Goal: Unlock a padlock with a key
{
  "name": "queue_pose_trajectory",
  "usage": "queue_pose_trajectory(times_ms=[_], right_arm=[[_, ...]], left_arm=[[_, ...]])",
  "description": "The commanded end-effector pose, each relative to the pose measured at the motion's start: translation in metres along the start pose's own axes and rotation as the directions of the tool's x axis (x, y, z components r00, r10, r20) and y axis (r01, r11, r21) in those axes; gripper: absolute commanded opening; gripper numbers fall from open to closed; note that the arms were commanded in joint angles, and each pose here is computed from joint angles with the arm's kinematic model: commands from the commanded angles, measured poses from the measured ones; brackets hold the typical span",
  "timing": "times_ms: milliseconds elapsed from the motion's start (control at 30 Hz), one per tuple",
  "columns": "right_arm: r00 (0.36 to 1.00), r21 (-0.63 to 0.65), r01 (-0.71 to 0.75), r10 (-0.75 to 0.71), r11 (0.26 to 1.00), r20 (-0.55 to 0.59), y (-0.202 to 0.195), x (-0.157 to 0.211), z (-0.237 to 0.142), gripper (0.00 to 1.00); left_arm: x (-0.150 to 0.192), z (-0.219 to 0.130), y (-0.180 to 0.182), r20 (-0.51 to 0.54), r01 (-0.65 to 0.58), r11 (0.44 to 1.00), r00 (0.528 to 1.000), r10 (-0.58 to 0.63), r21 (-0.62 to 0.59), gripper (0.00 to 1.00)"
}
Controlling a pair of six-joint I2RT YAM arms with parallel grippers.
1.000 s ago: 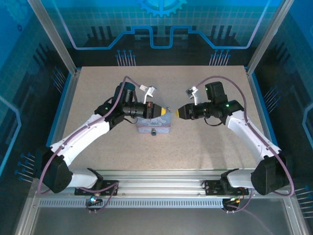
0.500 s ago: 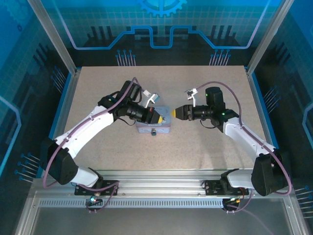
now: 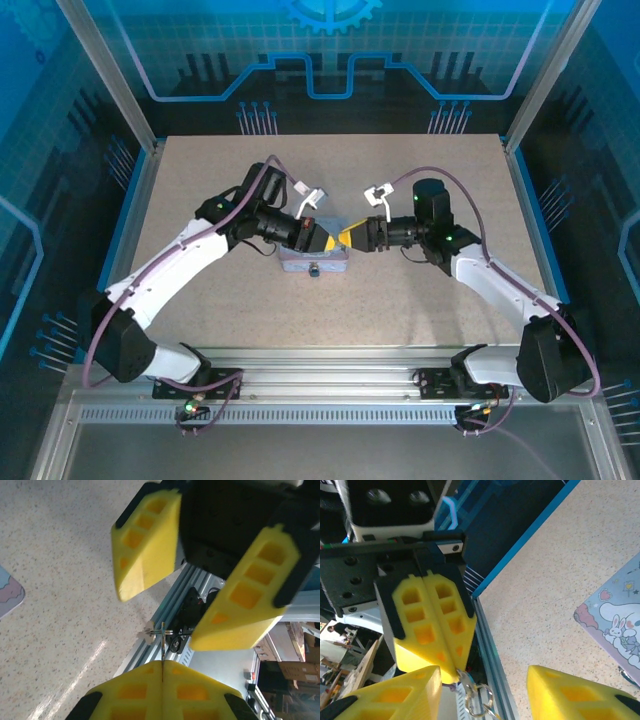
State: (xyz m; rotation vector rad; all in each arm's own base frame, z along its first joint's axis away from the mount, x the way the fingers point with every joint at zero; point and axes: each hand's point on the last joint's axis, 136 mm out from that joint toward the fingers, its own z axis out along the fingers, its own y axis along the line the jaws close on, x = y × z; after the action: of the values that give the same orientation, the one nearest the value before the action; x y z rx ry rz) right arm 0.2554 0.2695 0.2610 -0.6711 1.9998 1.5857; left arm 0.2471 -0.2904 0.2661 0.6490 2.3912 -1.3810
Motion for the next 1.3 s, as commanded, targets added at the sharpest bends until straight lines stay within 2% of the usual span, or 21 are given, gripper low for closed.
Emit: queue_pose_trajectory(times_ms=[0,167,367,567,733,900,1033,1100,1167,1267], right_arm=[[0.999,-0.056,0.034,-0.036,0.998,-0.036,0.015,0.010,0.002,0.47],[0.995,-0.085,0.090,-0.093,0.992,-0.031,0.034,0.004,0.001,0.40],[0.993,-0.062,0.118,-0.119,0.991,-0.011,0.040,-0.002,-0.005,0.45],[0.991,-0.093,0.129,-0.132,0.987,-0.017,0.048,-0.001,-0.007,0.33],[0.990,-0.098,0.134,-0.138,0.986,-0.036,0.051,0.004,-0.008,0.33],[0.988,-0.099,0.147,-0.152,0.984,-0.039,0.054,0.005,-0.010,0.16],[0.987,-0.091,0.154,-0.158,0.984,-0.039,0.054,0.003,-0.010,0.11],[0.987,-0.086,0.154,-0.157,0.984,-0.035,0.053,0.001,-0.010,0.15],[0.989,-0.062,0.147,-0.149,0.987,-0.027,0.050,-0.001,-0.011,0.36],[0.988,-0.063,0.153,-0.154,0.986,-0.018,0.051,-0.004,-0.012,0.38]], left_arm=[[0.002,-0.005,-0.017,0.015,-0.041,0.998,0.999,0.040,0.053,0.00],[0.003,-0.006,-0.019,0.015,-0.040,0.997,0.999,0.040,0.066,0.00],[0.006,-0.007,-0.023,0.015,-0.045,0.996,0.999,0.044,0.077,0.00],[0.006,-0.007,-0.024,0.022,-0.044,0.996,0.999,0.043,0.078,0.00],[0.003,-0.008,-0.026,0.034,-0.050,0.996,0.998,0.048,0.080,0.00],[0.003,-0.007,-0.027,0.032,-0.051,0.995,0.998,0.049,0.085,0.00],[0.004,-0.006,-0.029,0.025,-0.057,0.994,0.998,0.055,0.095,0.00],[0.006,-0.005,-0.030,0.021,-0.061,0.993,0.998,0.059,0.101,0.00],[0.006,-0.005,-0.031,0.019,-0.064,0.993,0.998,0.062,0.104,0.00],[0.007,-0.004,-0.031,0.017,-0.063,0.993,0.998,0.061,0.103,0.00]])
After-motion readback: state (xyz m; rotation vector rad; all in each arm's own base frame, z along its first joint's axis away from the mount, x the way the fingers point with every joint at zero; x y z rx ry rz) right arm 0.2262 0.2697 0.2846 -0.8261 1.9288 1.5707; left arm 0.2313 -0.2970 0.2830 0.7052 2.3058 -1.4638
